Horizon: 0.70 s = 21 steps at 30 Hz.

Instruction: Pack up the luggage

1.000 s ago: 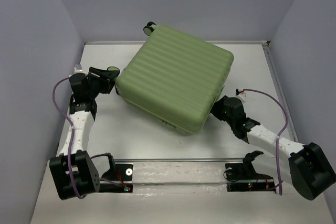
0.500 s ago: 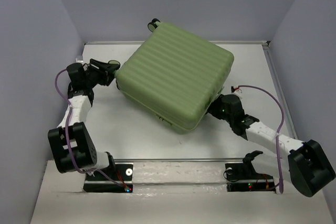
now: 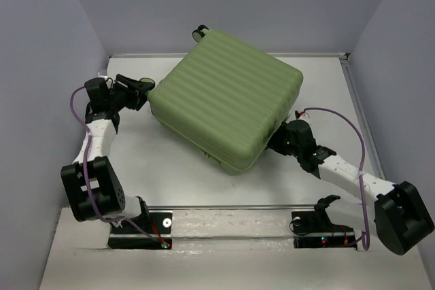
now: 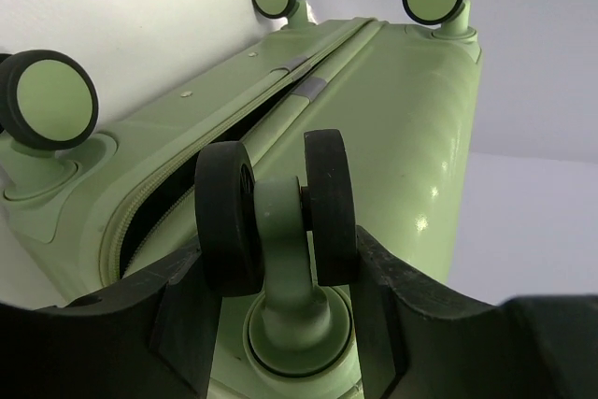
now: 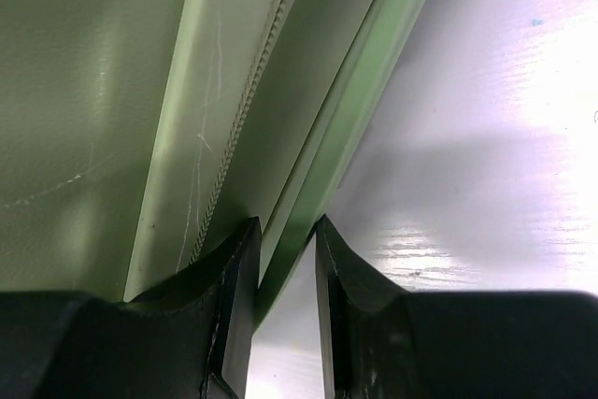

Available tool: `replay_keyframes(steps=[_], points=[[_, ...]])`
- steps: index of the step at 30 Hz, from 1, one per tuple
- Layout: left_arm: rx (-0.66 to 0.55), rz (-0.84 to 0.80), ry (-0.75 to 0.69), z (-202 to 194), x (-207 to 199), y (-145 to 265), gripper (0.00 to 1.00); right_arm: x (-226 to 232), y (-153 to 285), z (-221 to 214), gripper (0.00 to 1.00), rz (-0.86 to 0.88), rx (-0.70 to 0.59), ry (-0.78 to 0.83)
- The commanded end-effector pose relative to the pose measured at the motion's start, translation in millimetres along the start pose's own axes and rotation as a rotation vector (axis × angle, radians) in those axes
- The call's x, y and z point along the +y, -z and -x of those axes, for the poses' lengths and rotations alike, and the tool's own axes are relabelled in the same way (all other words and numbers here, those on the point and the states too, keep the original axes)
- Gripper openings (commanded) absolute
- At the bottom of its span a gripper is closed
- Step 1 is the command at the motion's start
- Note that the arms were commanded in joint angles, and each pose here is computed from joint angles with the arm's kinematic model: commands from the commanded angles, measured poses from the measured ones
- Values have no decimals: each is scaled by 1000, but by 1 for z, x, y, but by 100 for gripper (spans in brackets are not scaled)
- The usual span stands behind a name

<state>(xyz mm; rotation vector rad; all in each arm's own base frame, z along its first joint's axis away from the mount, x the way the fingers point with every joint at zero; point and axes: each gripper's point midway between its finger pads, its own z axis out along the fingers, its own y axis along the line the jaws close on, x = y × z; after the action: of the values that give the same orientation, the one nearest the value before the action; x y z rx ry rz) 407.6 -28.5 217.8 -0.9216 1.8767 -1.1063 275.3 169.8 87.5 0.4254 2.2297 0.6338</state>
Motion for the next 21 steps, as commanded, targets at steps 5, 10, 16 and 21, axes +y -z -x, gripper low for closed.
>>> replay_keyframes(steps=[5,10,16,21], points=[[-81,-68,-113,40,-23,-12,6,61,28,9,21,240,38,191],[-48,-34,-125,45,-13,-26,44,71,30,20,22,248,24,223],[-111,-13,-199,51,-22,-10,96,77,23,25,33,238,32,251],[-255,48,-245,69,-26,26,99,87,28,32,44,250,38,284]])
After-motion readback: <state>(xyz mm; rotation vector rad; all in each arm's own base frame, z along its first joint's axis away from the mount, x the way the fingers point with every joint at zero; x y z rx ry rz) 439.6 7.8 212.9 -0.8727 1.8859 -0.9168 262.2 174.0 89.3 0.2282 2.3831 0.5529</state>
